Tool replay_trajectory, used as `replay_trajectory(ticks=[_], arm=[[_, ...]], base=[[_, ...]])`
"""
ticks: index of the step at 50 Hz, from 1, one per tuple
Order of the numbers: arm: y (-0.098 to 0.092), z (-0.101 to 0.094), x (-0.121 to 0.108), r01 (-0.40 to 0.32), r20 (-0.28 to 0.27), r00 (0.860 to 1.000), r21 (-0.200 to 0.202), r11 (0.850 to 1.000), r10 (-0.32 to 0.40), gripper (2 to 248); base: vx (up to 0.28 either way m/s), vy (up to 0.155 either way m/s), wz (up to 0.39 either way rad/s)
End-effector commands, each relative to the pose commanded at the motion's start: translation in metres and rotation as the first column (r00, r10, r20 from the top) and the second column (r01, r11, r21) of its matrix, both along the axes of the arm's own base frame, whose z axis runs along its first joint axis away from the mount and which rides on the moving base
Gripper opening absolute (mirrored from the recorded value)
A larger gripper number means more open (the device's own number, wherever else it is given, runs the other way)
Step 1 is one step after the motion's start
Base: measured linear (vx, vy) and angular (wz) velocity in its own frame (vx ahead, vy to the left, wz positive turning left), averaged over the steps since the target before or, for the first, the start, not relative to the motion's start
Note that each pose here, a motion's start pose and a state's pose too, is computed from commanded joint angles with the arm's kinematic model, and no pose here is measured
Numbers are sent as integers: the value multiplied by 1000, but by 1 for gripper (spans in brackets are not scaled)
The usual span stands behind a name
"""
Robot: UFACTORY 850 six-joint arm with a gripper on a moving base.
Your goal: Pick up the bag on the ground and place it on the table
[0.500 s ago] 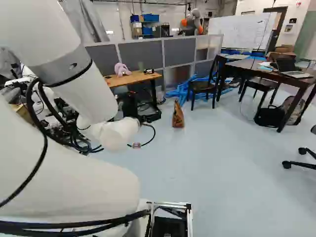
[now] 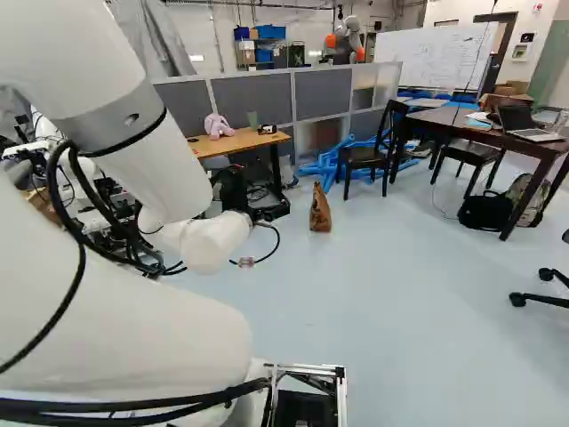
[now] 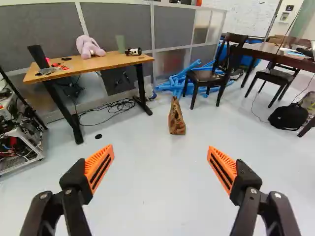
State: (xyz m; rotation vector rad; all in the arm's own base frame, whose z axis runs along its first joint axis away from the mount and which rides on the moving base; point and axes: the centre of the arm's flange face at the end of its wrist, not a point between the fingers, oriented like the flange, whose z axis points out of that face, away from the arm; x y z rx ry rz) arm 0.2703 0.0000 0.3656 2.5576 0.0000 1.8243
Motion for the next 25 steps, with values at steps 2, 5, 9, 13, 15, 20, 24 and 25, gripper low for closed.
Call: replay_trajectory(ticks=[2, 5, 9, 13, 15, 20, 24, 25], arm=[[0, 0, 0, 0, 0, 1000, 0, 1000, 0, 247], [0, 0, 0, 0, 0, 1000, 0, 1000, 0, 247], [0, 0, 0, 0, 0, 1000, 0, 1000, 0, 247], [0, 0, 0, 0, 0, 1000, 0, 1000, 0, 247], [0, 0, 0, 0, 0, 1000, 0, 1000, 0, 247], [0, 0, 0, 0, 0, 1000, 0, 1000, 0, 247], [0, 0, 0, 0, 0, 1000, 0, 1000, 0, 247], [0, 0, 0, 0, 0, 1000, 0, 1000, 0, 247]], base=[[76, 0, 3], [83, -2, -8], [95, -1, -8], [89, 0, -4], [93, 0, -7], [109, -2, -8], [124, -1, -10], [127, 1, -11]])
